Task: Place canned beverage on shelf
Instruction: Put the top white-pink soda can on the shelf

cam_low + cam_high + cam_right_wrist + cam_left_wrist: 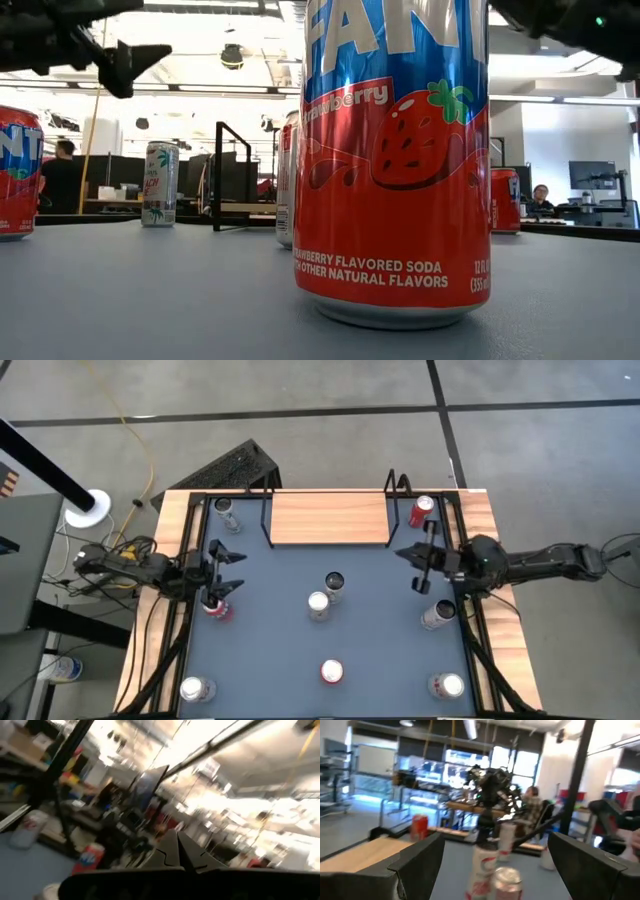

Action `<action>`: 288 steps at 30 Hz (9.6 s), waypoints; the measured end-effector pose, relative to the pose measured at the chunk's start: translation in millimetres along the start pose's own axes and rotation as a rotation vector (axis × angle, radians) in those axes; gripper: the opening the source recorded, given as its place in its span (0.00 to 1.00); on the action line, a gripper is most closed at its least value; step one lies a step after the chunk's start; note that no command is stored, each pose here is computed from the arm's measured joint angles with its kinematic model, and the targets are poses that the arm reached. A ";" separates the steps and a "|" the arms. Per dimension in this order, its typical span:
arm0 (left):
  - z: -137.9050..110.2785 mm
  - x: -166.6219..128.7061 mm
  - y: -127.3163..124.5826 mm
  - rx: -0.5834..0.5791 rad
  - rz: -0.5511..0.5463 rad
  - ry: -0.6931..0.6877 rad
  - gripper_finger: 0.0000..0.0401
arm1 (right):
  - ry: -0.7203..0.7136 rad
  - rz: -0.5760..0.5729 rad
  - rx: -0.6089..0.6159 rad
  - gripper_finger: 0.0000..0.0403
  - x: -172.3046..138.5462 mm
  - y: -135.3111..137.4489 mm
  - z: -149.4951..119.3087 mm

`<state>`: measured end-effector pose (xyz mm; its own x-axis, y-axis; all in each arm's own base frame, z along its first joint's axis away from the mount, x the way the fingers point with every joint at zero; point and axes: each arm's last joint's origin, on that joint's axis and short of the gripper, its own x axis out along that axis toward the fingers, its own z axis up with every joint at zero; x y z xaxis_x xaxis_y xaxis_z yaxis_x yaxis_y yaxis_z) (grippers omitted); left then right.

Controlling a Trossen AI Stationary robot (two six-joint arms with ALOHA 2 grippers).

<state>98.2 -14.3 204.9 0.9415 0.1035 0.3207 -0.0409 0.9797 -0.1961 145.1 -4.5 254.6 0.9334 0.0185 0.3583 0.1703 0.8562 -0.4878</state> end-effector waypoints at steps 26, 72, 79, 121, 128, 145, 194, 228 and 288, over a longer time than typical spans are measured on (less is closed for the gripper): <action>30.5 180.7 -61.7 0.331 0.111 0.321 0.86 | 0.476 0.464 0.218 0.28 35.1 41.3 21.1; 64.6 186.1 -10.3 0.392 0.552 0.602 0.86 | 0.413 0.431 0.156 0.27 13.4 80.6 37.1; 81.6 158.2 0.1 0.297 0.792 0.585 0.86 | 0.454 0.457 0.115 0.27 13.9 85.5 31.1; 102.0 116.3 189.9 0.050 1.252 1.150 0.86 | 0.464 0.304 -0.177 0.27 26.7 27.0 -29.2; 106.6 111.4 193.3 0.050 1.158 1.238 0.86 | 0.464 0.296 -0.126 0.27 26.9 24.8 -30.2; 105.6 104.2 194.4 0.111 1.060 1.358 0.86 | 0.487 0.311 -0.086 0.27 25.5 27.4 -31.3; 71.7 86.7 211.0 -0.076 1.038 1.462 0.69 | 0.476 0.355 -0.047 0.27 24.6 33.5 -29.0; 67.8 89.1 194.0 -0.372 1.245 1.387 0.72 | 0.479 0.354 -0.047 0.27 24.5 33.5 -29.2; 140.9 111.4 92.4 0.335 0.778 1.587 0.73 | 0.500 0.370 -0.046 0.27 22.9 34.6 -31.0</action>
<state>152.2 111.9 353.1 0.0563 0.4609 -0.8857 -0.4538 0.8020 0.3885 182.1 9.6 221.2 0.9662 0.0561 -0.2517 -0.1896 0.8160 -0.5460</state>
